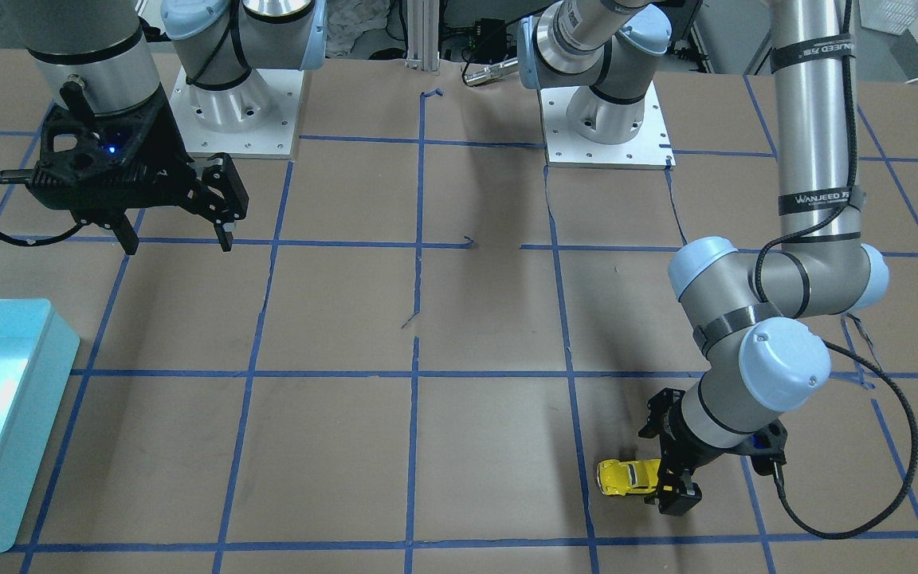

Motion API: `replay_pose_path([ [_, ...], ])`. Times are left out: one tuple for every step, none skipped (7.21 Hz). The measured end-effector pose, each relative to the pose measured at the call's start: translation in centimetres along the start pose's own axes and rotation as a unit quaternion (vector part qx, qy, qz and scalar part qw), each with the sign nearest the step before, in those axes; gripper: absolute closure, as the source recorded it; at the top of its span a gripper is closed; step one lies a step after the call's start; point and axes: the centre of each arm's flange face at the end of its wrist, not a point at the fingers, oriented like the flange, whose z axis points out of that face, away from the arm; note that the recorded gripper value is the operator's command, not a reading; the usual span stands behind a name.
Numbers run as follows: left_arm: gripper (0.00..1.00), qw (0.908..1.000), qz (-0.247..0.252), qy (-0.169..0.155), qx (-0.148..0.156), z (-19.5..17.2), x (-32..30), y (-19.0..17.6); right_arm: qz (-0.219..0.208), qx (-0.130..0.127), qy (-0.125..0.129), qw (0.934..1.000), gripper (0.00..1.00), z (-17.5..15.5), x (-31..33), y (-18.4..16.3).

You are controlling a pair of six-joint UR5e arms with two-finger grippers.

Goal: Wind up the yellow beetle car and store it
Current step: 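Close the left gripper on the yellow beetle car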

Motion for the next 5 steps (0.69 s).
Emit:
replay_pose_path([
  [0.06, 1.0, -0.004, -0.004, 0.0, 0.58, 0.0, 0.38, 0.0, 0.0, 0.0, 1.0, 0.0, 0.0, 0.0, 0.0],
  [0.41, 1.0, -0.004, -0.006, 0.001, 0.86, 0.07, 0.47, 0.0, 0.0, 0.0, 1.0, 0.0, 0.0, 0.0, 0.0],
  [0.59, 1.0, -0.003, -0.006, 0.003, 0.93, 0.27, 0.44, 0.0, 0.0, 0.0, 1.0, 0.0, 0.0, 0.0, 0.0],
  [0.89, 1.0, -0.002, -0.004, 0.004, 0.95, 0.57, 0.37, 0.0, 0.0, 0.0, 1.0, 0.0, 0.0, 0.0, 0.0],
  [1.0, 1.0, -0.001, -0.004, 0.005, 0.99, 0.8, 0.31, 0.0, 0.0, 0.0, 1.0, 0.0, 0.0, 0.0, 0.0],
])
